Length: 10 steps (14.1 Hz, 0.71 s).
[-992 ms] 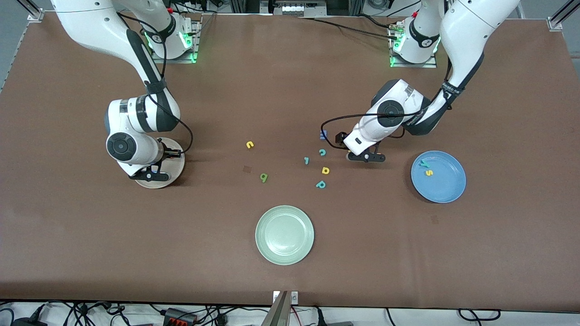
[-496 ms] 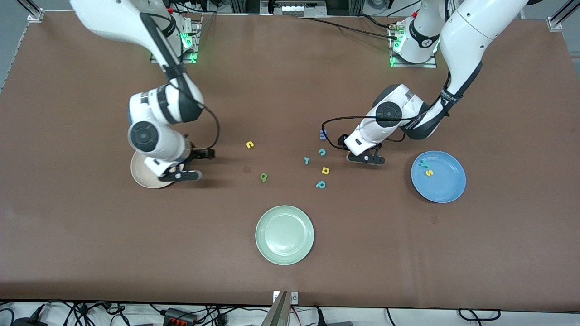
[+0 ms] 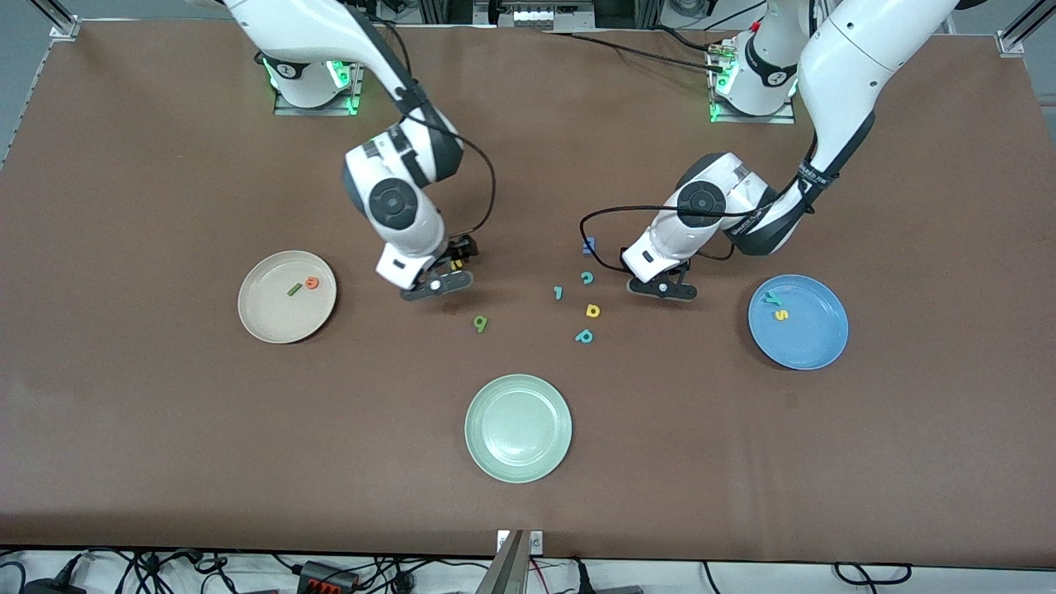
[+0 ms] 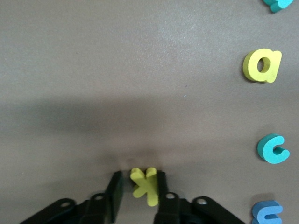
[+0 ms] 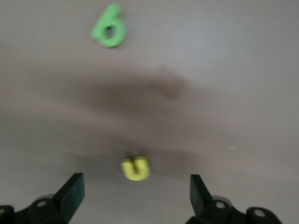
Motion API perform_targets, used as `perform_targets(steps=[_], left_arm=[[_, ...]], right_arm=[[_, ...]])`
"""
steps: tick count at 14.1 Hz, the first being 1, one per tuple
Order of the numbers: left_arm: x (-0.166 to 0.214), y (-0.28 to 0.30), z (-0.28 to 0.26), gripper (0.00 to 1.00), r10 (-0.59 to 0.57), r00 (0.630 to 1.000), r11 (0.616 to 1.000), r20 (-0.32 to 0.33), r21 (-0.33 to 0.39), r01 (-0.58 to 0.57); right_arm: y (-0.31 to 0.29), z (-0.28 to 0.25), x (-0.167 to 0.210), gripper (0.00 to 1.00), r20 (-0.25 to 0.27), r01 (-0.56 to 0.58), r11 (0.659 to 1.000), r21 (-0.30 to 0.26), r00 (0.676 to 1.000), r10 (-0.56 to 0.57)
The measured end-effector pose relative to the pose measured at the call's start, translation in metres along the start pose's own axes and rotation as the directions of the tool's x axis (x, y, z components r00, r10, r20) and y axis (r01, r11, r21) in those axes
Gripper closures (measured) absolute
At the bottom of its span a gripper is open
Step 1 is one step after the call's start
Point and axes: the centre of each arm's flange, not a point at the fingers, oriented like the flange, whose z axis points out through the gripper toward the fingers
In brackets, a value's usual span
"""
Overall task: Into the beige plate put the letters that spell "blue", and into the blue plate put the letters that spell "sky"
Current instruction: 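Grasp the yellow u with the right gripper while the left gripper grasps k, then drop the u on the beige plate while the left gripper drops k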
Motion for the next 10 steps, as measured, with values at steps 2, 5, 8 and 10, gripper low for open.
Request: perform_targets(steps=[2, 5, 8, 10], left_arm=[[0.0, 0.0, 0.0, 0.74, 0.0, 1.0, 1.0, -0.001, 0.0, 0.0], [0.002, 0.0, -0.001, 0.76, -0.002, 1.0, 1.0, -0.004, -0.001, 0.002], [0.014, -0.012, -0.015, 0.76, -0.026, 0.999, 1.0, -0.029, 0.003, 0.026], [0.029, -0.04, -0.041, 0.76, -0.059, 0.997, 0.997, -0.04, 0.054, 0.061]], right_arm=[[-0.009, 0.021, -0.005, 0.05, 0.014, 0.015, 1.0, -0.009, 1.0, -0.015], [-0.006, 0.033, -0.004, 0.23, 0.022, 0.011, 1.0, -0.015, 1.0, -0.011], [-0.006, 0.031, -0.003, 0.38, 0.016, 0.011, 1.0, -0.014, 1.0, -0.011], [-0.005, 0.031, -0.003, 0.44, 0.016, 0.011, 1.0, -0.014, 1.0, -0.011]])
